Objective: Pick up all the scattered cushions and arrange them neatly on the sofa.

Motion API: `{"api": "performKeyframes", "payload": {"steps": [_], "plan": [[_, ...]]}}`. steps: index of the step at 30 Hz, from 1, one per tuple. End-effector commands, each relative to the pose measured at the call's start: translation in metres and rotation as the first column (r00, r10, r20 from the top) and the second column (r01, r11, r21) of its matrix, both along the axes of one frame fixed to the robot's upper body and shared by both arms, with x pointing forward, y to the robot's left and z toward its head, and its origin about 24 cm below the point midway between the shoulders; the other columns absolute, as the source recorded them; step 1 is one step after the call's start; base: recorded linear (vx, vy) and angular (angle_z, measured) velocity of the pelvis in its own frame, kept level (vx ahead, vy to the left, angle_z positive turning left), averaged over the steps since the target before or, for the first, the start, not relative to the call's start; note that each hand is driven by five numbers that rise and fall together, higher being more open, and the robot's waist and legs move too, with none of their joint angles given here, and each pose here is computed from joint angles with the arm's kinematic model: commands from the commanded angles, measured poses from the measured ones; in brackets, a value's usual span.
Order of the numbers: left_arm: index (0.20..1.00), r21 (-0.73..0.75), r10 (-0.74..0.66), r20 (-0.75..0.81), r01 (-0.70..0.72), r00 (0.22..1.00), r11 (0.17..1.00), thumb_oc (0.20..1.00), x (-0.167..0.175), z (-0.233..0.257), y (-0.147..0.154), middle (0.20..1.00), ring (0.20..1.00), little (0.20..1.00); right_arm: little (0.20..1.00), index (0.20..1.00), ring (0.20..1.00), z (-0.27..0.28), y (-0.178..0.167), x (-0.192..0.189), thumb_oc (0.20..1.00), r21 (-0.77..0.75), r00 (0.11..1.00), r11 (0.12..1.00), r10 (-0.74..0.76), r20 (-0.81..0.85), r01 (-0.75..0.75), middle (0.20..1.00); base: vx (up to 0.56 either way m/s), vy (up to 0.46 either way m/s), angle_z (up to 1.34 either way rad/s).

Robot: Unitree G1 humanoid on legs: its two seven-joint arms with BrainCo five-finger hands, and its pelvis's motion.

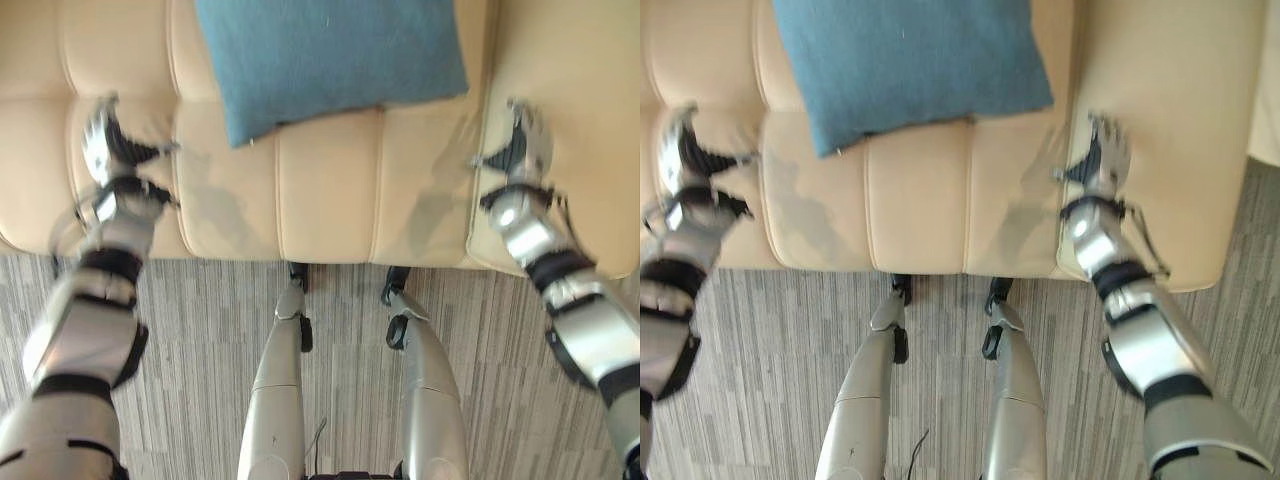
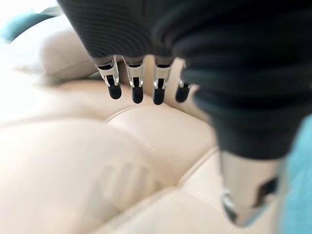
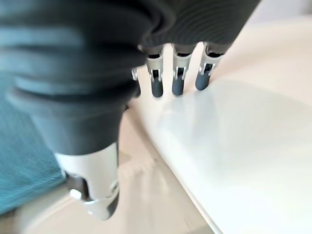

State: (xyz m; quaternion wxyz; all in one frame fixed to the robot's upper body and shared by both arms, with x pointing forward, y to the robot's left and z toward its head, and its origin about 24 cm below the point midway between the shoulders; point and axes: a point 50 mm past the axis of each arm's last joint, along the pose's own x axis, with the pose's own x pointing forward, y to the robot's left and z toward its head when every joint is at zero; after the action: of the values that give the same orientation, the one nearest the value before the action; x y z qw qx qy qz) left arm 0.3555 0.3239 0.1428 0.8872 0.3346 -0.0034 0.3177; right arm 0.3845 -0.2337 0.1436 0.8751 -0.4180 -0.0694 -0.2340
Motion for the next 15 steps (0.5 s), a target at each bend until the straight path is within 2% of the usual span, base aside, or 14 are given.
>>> {"api": "performKeyframes", "payload": {"steps": [1, 2, 3, 4, 5, 7, 9, 11, 15], "plan": [[1.0, -0.341, -0.178, 0.106, 0.204, 0.978, 0.918, 1.0, -0.007, -0.042, -0.037, 1.0, 1.0, 1.0, 1.0, 1.0, 1.0, -0.047, 0.007, -0.02, 1.0, 0.229, 0.983, 0.968, 0.131, -0.128, -0.099, 1.0, 0.21, 0.065, -0.05], [1.0, -0.454, -0.231, 0.037, 0.222, 0.972, 0.863, 1.0, -0.031, -0.088, -0.049, 1.0, 1.0, 1.0, 1.0, 1.0, 1.0, -0.097, 0.013, -0.049, 1.0, 0.364, 0.95, 0.925, 0.205, -0.234, -0.11, 1.0, 0.16, 0.055, 0.0], [1.0, -0.498, -0.261, 0.02, 0.236, 0.965, 0.835, 1.0, -0.045, -0.106, -0.057, 1.0, 1.0, 1.0, 1.0, 1.0, 1.0, -0.119, 0.014, -0.064, 1.0, 0.426, 0.928, 0.899, 0.237, -0.289, -0.097, 1.0, 0.17, 0.055, -0.04], [1.0, -0.498, -0.261, 0.017, 0.234, 0.965, 0.835, 1.0, -0.046, -0.106, -0.057, 1.0, 1.0, 1.0, 1.0, 1.0, 1.0, -0.12, 0.014, -0.065, 1.0, 0.426, 0.927, 0.899, 0.237, -0.291, -0.096, 1.0, 0.19, 0.067, -0.07], [1.0, -0.571, -0.304, -0.057, 0.219, 0.951, 0.791, 1.0, -0.074, -0.14, -0.067, 1.0, 1.0, 1.0, 1.0, 1.0, 1.0, -0.15, 0.016, -0.091, 1.0, 0.486, 0.886, 0.871, 0.28, -0.369, -0.073, 1.0, 0.19, 0.077, -0.06], [1.0, -0.616, -0.342, -0.12, 0.2, 0.932, 0.762, 1.0, -0.097, -0.163, -0.077, 1.0, 1.0, 1.0, 1.0, 1.0, 1.0, -0.169, 0.014, -0.107, 1.0, 0.543, 0.867, 0.84, 0.286, -0.408, -0.022, 1.0, 0.19, 0.09, -0.05], [1.0, -0.637, -0.353, -0.159, 0.177, 0.922, 0.75, 1.0, -0.109, -0.175, -0.078, 1.0, 1.0, 1.0, 1.0, 1.0, 1.0, -0.177, 0.013, -0.116, 1.0, 0.566, 0.859, 0.824, 0.284, -0.425, 0.008, 1.0, 0.08, 0.066, -0.16], [1.0, -0.713, -0.36, -0.303, 0.04, 0.883, 0.7, 1.0, -0.151, -0.218, -0.088, 1.0, 1.0, 1.0, 1.0, 1.0, 1.0, -0.207, 0.01, -0.143, 1.0, 0.568, 0.814, 0.816, 0.253, -0.523, 0.111, 1.0, 0.08, 0.107, -0.22], [1.0, -0.73, -0.378, -0.389, -0.03, 0.84, 0.683, 1.0, -0.174, -0.238, -0.094, 1.0, 1.0, 1.0, 1.0, 1.0, 1.0, -0.224, 0.007, -0.159, 1.0, 0.564, 0.772, 0.806, 0.24, -0.588, 0.179, 1.0, 0.03, 0.061, -0.19]]}}
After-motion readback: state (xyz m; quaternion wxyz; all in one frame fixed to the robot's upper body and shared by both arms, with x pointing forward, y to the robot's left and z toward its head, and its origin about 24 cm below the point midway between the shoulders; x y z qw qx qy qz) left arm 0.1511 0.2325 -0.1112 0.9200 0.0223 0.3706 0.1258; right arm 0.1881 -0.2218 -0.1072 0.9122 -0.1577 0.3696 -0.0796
